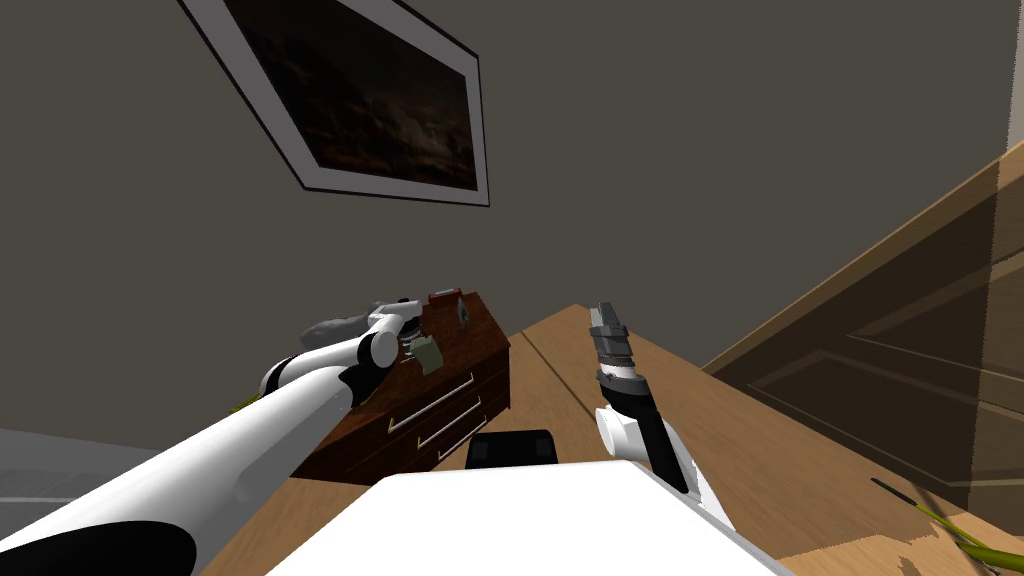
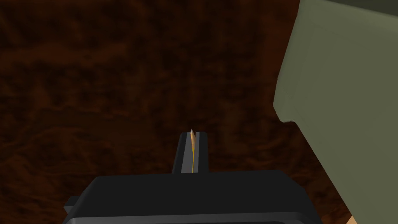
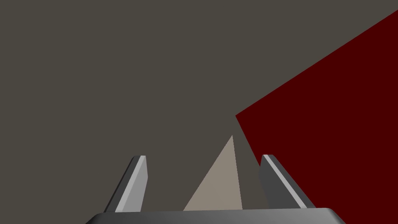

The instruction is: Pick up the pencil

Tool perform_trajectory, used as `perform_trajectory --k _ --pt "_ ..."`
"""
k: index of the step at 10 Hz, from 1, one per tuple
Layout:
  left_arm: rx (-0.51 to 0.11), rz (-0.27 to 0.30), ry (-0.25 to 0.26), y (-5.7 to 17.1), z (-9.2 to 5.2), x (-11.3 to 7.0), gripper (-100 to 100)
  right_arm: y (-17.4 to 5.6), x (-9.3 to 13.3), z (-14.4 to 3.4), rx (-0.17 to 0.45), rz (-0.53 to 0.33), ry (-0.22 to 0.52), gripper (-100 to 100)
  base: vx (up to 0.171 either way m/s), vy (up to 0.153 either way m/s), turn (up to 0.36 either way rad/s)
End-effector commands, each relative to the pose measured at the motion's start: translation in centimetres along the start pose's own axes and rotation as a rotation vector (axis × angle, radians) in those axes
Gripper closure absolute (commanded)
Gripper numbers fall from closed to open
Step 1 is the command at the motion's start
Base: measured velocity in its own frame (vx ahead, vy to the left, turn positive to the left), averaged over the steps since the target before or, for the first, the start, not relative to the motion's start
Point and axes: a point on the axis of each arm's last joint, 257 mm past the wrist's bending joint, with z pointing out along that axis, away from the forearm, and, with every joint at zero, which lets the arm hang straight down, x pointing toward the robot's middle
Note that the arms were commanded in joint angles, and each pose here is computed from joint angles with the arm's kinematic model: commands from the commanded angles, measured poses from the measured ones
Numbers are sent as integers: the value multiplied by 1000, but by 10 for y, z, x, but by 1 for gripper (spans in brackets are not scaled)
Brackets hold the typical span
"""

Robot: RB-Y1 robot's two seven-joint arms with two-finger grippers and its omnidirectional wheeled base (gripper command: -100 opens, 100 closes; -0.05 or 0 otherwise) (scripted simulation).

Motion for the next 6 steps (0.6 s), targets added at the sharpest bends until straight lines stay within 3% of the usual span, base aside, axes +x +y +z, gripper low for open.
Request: perform_trajectory --k 1,3,4,5,6 --pt "0 0 0 0 0 0 100 0 0 0 0 0 0 0 0 0 0" --pt "1 0 0 0 0 0 100 0 0 0 0 0 0 0 0 0 0" --pt "1 0 0 0 0 0 0 0 0 0 0 0 0 0 0 0 0" --pt "-2 -1 0 0 -4 1 100 0 0 0 0 0 0 0 0 0 0" --pt "-3 -4 0 -3 -16 -1 100 0 0 0 0 0 0 0 -18 -5 -17"
